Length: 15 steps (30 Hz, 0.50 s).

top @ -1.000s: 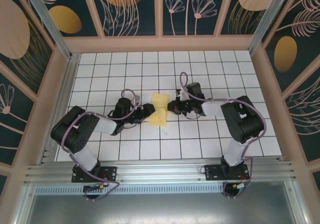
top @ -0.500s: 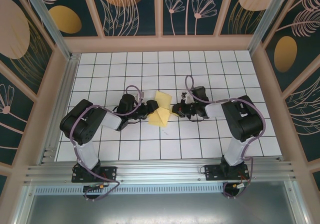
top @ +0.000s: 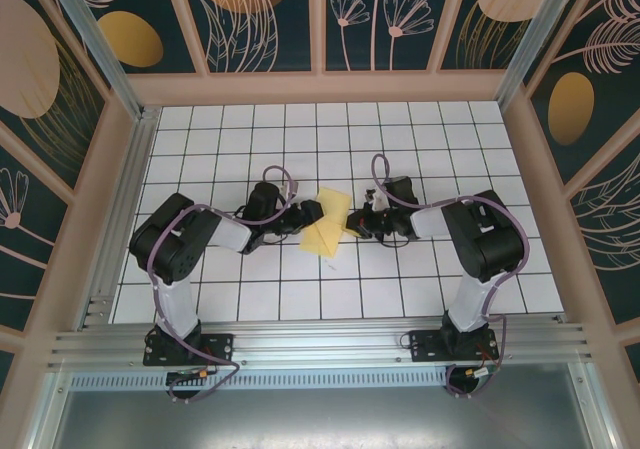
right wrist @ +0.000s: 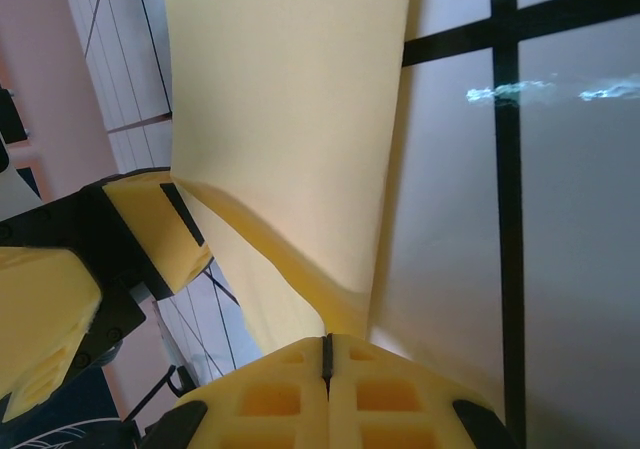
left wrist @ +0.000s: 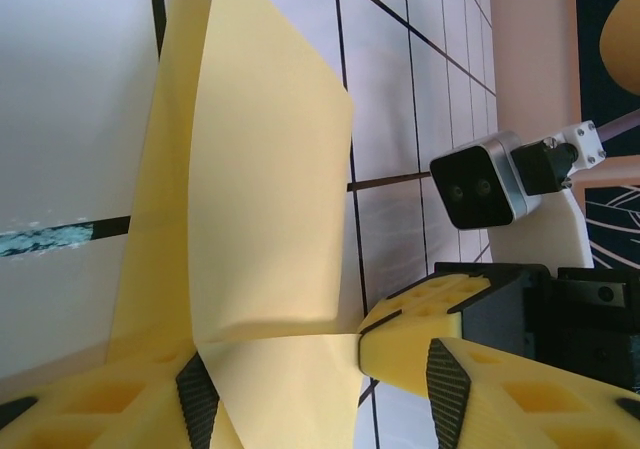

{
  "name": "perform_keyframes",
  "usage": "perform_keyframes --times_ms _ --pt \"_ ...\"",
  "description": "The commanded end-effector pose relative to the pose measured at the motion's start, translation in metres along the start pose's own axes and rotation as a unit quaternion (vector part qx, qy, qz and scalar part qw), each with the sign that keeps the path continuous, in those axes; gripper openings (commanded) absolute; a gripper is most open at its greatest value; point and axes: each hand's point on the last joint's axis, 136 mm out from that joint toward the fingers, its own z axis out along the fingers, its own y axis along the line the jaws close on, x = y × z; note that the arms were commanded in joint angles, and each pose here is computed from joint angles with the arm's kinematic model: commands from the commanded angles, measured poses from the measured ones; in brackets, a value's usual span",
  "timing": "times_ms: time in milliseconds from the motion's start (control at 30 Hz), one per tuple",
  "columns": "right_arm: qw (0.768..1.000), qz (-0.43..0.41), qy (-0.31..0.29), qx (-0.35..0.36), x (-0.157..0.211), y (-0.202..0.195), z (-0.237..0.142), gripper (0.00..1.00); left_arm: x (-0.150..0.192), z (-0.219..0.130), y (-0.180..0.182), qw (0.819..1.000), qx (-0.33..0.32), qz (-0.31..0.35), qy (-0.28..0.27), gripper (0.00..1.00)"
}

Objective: Fold a paper plane with a square sheet of paper (pick it up from the middle)
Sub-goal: Turn over the paper at the center of the table.

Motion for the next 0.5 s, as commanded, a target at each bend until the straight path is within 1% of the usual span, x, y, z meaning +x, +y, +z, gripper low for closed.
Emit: perform_keyframes --times_ms 0,100,200,267,300,333,400,467 --pt "1.000 0.005 -0.006 0.009 -0.003 -0.009 0.000 0.00 0.013 0.010 0.017 1.000 -0.020 0.005 0.022 0.58" --pt "1.000 0.008 -0.005 0.011 -0.001 -0.011 0.000 0.00 0.014 0.009 0.015 1.000 -0.015 0.008 0.024 0.51" --pt "1.000 0.007 -0.005 0.010 -0.002 -0.010 -0.001 0.00 0.015 0.007 0.016 0.999 -0.019 0.018 0.024 0.39" --pt "1.000 0.006 -0.005 0.007 -0.002 -0.008 -0.002 0.04 0.015 0.007 0.017 0.999 -0.023 0.023 0.025 0.29" --pt "1.000 0.003 -0.006 0.003 -0.002 -0.004 -0.003 0.08 0.015 0.007 0.017 0.999 -0.023 0.026 0.024 0.23" --pt "1.000 -0.001 -0.008 0.000 -0.003 0.000 -0.004 0.12 0.015 0.007 0.018 0.999 -0.025 0.028 0.023 0.19" --pt "1.000 -0.010 -0.016 -0.008 -0.005 0.009 -0.010 0.25 0.012 0.006 0.019 0.999 -0.031 0.033 0.015 0.08" --pt "0.999 -0.021 -0.031 -0.012 -0.009 0.020 -0.019 0.36 0.007 0.003 0.017 0.999 -0.035 0.041 0.002 0.02"
